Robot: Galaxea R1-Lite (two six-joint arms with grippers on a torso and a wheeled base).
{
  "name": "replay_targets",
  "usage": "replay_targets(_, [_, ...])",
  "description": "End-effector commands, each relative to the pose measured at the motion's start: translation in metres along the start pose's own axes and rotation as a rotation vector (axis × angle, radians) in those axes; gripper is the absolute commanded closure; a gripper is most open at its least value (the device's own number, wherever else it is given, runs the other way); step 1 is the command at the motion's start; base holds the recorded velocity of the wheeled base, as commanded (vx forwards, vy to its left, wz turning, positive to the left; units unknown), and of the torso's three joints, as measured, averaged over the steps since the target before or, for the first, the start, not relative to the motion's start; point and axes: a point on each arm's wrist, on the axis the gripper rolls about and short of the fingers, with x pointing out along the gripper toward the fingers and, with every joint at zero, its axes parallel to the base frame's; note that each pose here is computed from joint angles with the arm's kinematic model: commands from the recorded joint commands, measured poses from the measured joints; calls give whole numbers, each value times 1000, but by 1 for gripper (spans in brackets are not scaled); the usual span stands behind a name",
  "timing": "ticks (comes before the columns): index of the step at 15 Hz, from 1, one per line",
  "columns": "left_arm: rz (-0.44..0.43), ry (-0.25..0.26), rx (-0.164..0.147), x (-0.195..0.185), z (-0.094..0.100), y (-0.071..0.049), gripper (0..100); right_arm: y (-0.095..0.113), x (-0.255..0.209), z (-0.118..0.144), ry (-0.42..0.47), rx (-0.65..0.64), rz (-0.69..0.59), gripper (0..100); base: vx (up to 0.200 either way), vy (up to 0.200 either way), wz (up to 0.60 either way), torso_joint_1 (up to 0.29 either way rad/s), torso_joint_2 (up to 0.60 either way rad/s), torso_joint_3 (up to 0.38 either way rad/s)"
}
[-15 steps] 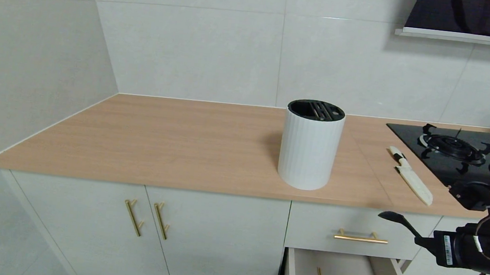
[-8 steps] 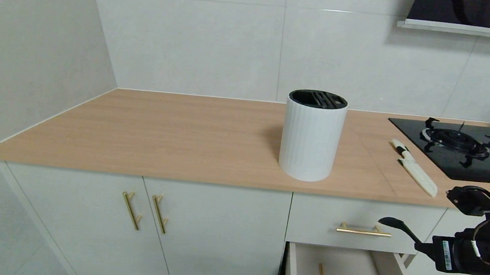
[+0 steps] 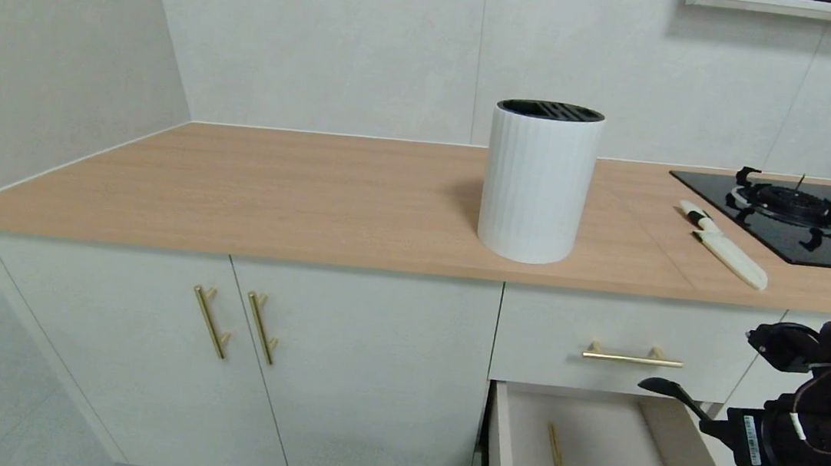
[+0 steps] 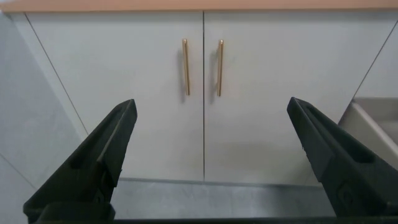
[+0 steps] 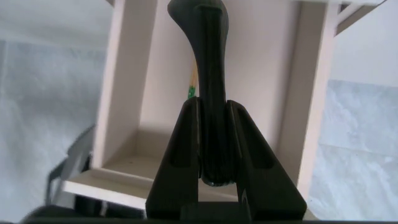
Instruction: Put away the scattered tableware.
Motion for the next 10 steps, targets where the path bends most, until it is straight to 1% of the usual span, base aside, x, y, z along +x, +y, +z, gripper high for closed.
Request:
replay_targets(1, [1,0,0,0,0,0,0,0,6,-2,24,0,-1,100,0,0,0,-188,471,281])
replay_targets(5, [1,0,0,0,0,0,0,-1,13,-5,31,0,-1,100,0,0,0,-171,461,293])
replay_targets(10, [1,0,0,0,0,0,0,-1,16,-6,42,-2,-7,100,0,0,0,-138,454,306])
